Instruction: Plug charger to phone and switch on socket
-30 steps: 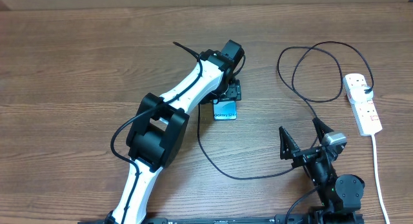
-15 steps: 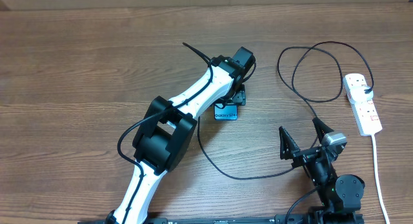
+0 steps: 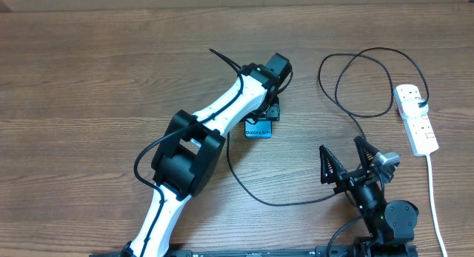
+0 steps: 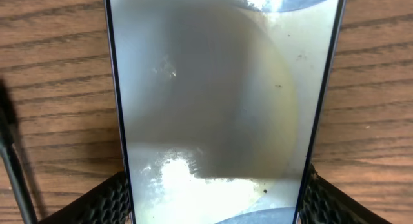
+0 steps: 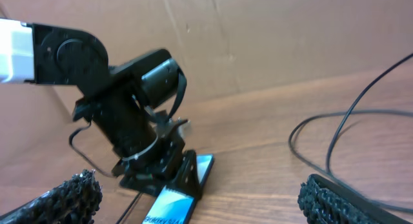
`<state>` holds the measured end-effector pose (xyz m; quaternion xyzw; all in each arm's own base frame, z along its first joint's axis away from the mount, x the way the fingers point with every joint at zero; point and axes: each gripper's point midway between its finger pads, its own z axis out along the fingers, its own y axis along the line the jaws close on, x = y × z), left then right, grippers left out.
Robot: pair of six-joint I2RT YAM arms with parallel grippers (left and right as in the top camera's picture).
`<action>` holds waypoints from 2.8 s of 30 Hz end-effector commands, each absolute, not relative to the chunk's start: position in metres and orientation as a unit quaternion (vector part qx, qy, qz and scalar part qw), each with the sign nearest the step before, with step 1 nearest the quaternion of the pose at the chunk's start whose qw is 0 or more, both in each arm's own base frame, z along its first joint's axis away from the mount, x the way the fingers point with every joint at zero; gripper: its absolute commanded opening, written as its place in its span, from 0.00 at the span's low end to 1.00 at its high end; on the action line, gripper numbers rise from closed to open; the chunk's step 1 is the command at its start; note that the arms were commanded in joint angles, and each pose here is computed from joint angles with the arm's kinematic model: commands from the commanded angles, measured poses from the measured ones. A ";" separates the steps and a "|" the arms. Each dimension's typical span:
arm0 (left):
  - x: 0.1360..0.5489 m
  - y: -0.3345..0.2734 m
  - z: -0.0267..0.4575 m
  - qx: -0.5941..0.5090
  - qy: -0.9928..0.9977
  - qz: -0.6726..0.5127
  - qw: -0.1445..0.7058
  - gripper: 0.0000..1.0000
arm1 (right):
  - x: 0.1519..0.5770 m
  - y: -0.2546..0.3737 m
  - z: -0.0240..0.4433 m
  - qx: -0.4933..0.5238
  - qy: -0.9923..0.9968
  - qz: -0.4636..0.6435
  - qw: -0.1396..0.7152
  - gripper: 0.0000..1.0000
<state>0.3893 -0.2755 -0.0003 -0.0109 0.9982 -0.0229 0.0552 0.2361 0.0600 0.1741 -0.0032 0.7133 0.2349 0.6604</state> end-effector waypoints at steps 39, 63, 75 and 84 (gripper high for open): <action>0.361 -0.275 -0.033 0.025 0.969 -0.212 -0.121 0.70 | 0.325 0.180 0.045 -0.045 0.908 0.407 0.086 0.68; 0.350 -0.271 -0.031 0.030 0.968 -0.206 -0.142 0.71 | 0.333 0.232 0.034 -0.072 0.897 0.423 0.102 0.22; 0.352 -0.268 -0.033 0.030 0.970 -0.198 -0.136 0.99 | 0.334 0.232 0.036 -0.074 0.896 0.426 0.105 0.04; 0.354 -0.276 -0.021 0.048 0.960 -0.241 -0.137 0.98 | 0.329 0.232 0.057 -0.080 0.860 0.497 0.084 0.04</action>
